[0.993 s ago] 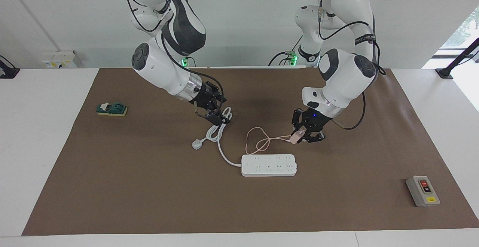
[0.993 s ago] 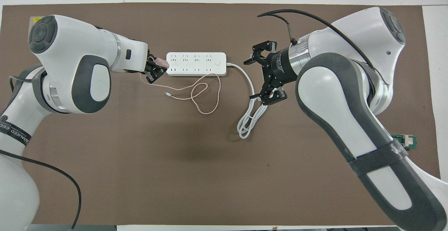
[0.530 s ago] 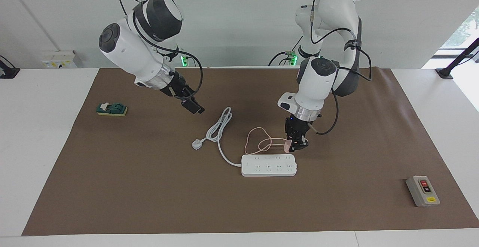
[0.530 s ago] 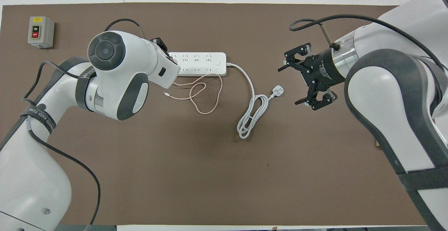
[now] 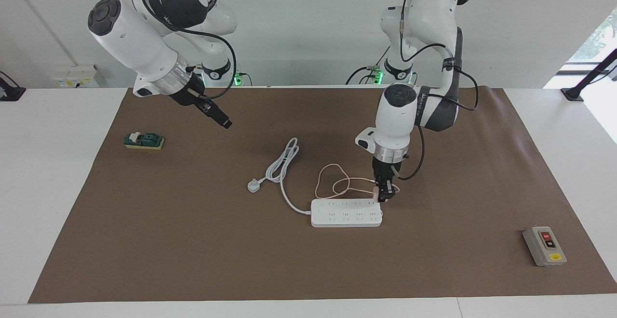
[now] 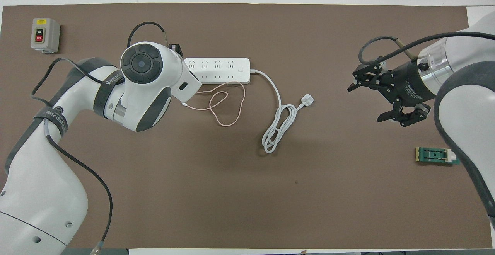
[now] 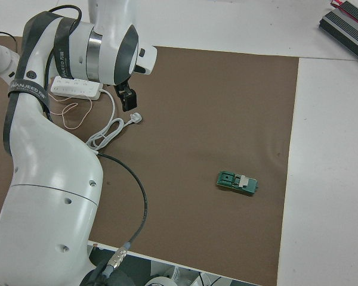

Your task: Plug charger into power strip

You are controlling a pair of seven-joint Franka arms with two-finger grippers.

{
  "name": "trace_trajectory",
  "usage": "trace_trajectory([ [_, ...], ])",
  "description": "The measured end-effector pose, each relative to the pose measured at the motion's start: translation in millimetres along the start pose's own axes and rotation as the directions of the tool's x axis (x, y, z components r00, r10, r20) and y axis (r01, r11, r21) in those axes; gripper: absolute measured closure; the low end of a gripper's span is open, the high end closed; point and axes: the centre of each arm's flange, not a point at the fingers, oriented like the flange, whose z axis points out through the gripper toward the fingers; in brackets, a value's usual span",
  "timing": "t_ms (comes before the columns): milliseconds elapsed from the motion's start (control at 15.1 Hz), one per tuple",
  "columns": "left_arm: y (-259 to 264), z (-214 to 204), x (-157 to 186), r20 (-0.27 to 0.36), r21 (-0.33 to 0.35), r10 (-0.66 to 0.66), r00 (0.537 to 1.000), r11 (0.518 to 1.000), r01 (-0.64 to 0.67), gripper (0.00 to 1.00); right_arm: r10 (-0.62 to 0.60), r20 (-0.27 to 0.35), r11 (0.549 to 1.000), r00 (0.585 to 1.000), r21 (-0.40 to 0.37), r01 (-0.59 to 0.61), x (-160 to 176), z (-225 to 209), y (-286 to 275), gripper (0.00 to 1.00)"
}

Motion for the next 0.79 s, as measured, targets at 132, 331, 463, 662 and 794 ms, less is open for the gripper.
trace_trajectory([
  [132, 0, 7, 2, -0.002, 0.008, 0.009, 1.000, 1.000, -0.009, 0.68, -0.100, -0.043, 0.994, 0.994, -0.046, 0.098, 0, -8, 9, 0.00],
  [331, 1, 16, 4, -0.004, 0.002, 0.012, 1.000, 1.000, -0.012, 0.68, -0.246, -0.057, 0.968, 0.968, -0.074, 0.242, 4, -25, 28, 0.00],
  [463, 1, 18, 5, -0.018, -0.009, -0.005, 1.000, 1.000, 0.005, 0.68, -0.364, -0.069, 0.929, 0.929, -0.094, 0.357, 10, -39, 43, 0.00],
  [662, 2, 20, 7, -0.045, -0.030, -0.048, 0.998, 0.998, 0.047, 0.68, -0.535, -0.083, 0.840, 0.841, -0.161, 0.518, 3, -59, 58, 0.00],
  [794, 1, 20, 7, -0.051, -0.033, -0.058, 0.997, 0.998, 0.056, 0.68, -0.642, -0.091, 0.756, 0.761, -0.237, 0.609, -4, -74, 67, 0.00],
])
